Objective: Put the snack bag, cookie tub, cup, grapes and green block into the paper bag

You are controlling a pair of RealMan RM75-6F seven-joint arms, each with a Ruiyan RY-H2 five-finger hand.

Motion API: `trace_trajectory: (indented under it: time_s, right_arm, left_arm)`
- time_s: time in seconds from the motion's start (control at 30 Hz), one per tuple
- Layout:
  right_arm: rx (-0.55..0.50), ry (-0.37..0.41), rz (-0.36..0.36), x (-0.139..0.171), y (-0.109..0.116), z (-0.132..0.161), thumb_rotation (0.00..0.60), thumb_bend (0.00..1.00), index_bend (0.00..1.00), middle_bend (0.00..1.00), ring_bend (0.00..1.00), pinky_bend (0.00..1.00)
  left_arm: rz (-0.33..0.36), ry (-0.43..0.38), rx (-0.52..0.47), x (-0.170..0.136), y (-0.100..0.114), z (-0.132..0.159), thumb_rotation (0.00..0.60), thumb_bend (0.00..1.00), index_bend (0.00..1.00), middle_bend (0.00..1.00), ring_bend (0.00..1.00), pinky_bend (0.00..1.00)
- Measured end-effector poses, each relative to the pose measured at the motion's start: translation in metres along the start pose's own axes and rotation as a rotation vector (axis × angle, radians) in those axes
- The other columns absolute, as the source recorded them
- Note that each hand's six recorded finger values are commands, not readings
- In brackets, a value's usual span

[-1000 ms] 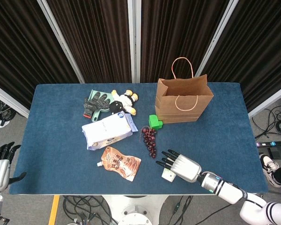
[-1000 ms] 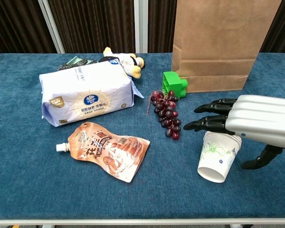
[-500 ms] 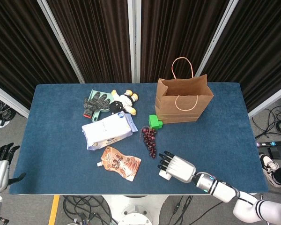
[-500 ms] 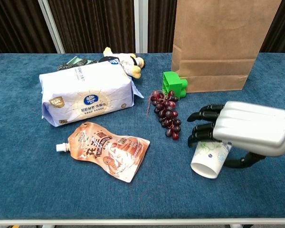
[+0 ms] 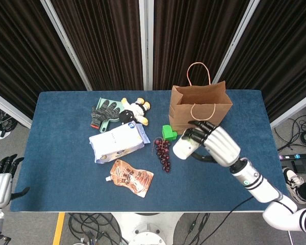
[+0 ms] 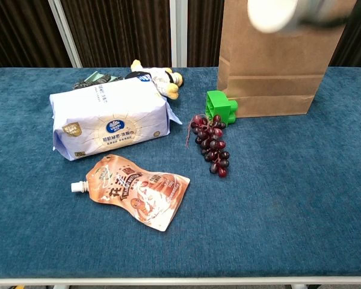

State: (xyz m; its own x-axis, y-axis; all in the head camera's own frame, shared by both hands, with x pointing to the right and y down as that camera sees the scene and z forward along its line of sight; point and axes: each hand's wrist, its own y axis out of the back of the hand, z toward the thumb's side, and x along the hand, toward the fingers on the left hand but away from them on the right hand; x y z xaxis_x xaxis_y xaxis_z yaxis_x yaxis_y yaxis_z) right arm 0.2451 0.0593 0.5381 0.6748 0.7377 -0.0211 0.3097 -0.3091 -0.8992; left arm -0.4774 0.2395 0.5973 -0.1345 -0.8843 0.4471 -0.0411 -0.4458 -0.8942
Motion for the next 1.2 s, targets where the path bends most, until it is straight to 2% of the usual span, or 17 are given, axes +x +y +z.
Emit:
trace_trajectory:
  time_s: [0.07, 0.2, 0.3, 0.4, 0.53, 0.77, 1.03, 1.2]
  right_arm:
    - [-0.033, -0.016, -0.067, -0.011, 0.023, -0.004, 0.6, 0.17, 0.36, 0.38, 0.19, 0.3]
    - [-0.117, -0.048, -0.16, -0.029, 0.054, -0.011, 0.6, 0.17, 0.36, 0.38, 0.19, 0.31]
    - [-0.168, -0.08, -0.205, -0.04, 0.071, -0.02, 0.6, 0.17, 0.36, 0.38, 0.19, 0.31]
    - [-0.171, -0.138, -0.209, -0.049, 0.075, -0.033, 0.6, 0.17, 0.36, 0.38, 0.19, 0.31]
    - [-0.166, -0.239, -0.163, -0.06, 0.068, -0.056, 0.6, 0.18, 0.35, 0.38, 0.19, 0.31]
    - [-0.14, -0.388, -0.044, -0.083, 0.038, -0.095, 0.6, 0.18, 0.33, 0.38, 0.19, 0.31]
    - [-0.13, -0.458, 0.037, -0.096, 0.011, -0.112, 0.6, 0.17, 0.27, 0.34, 0.16, 0.29]
    - [-0.137, -0.499, 0.087, -0.092, 0.001, -0.12, 0.6, 0.17, 0.15, 0.26, 0.09, 0.24]
  left_arm:
    - [-0.001, 0.002, 0.0, -0.001, 0.0, -0.001, 0.6, 0.04, 0.23, 0.2, 0.12, 0.15]
    - [-0.002, 0.006, -0.001, -0.001, -0.001, -0.002, 0.6, 0.04, 0.23, 0.2, 0.12, 0.15]
    - [-0.005, 0.005, -0.002, -0.002, -0.001, -0.002, 0.6, 0.04, 0.23, 0.2, 0.12, 0.15]
    - [-0.007, 0.006, -0.003, -0.003, -0.002, -0.002, 0.6, 0.04, 0.23, 0.2, 0.12, 0.15]
    - [-0.008, 0.007, -0.005, -0.002, -0.003, -0.003, 0.6, 0.04, 0.23, 0.2, 0.12, 0.15]
    - [-0.012, 0.011, -0.008, -0.003, -0.004, -0.004, 0.6, 0.04, 0.23, 0.2, 0.12, 0.15]
    - [-0.018, 0.021, -0.01, -0.004, -0.005, -0.006, 0.6, 0.04, 0.23, 0.2, 0.12, 0.15]
    - [-0.018, 0.015, -0.01, -0.003, -0.006, -0.005, 0.6, 0.04, 0.23, 0.2, 0.12, 0.15]
